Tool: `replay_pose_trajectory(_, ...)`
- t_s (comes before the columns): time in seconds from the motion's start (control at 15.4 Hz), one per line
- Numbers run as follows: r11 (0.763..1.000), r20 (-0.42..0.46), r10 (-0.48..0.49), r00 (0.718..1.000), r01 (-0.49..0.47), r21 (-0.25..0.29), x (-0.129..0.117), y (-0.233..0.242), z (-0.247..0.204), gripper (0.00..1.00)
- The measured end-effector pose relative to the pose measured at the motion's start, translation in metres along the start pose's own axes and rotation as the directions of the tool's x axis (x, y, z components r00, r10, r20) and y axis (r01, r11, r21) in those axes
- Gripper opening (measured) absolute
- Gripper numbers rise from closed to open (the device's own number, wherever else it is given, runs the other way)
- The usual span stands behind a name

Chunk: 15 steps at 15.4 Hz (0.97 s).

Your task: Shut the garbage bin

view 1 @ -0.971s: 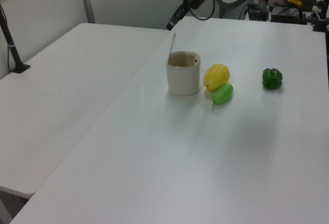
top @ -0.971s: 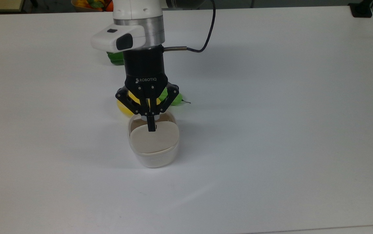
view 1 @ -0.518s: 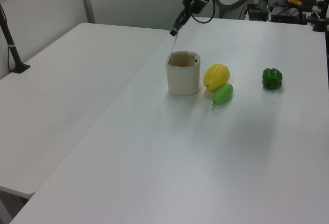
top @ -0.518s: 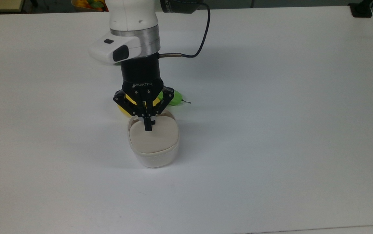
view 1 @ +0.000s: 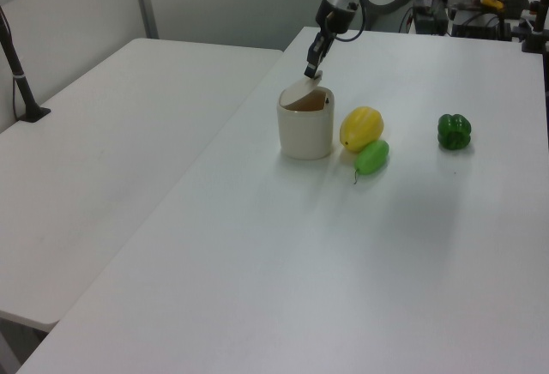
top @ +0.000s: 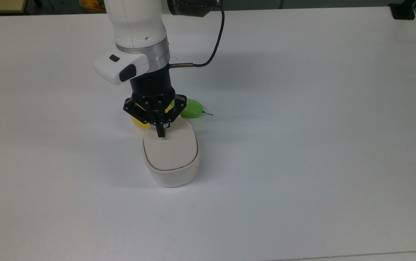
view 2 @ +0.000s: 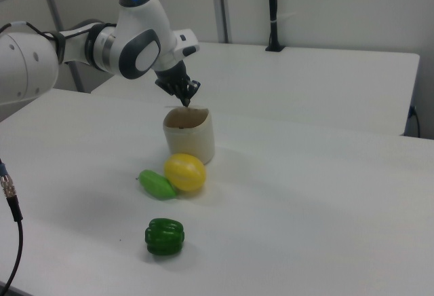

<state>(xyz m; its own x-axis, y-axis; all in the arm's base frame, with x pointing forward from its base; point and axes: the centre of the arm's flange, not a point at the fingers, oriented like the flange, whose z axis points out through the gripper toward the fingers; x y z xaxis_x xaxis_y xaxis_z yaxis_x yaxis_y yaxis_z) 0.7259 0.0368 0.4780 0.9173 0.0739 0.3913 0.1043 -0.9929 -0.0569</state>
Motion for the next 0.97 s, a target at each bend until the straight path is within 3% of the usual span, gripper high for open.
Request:
replay_pose_trajectory(0.45,1.000,0.059,-0.004,0.998,0.004,0.000,-0.014,0.002,0.032,0.01)
replay_pose_trajectory(0.97,1.000,0.068,-0.007,0.998,0.007,-0.001,-0.015,0.003,0.038,0.01)
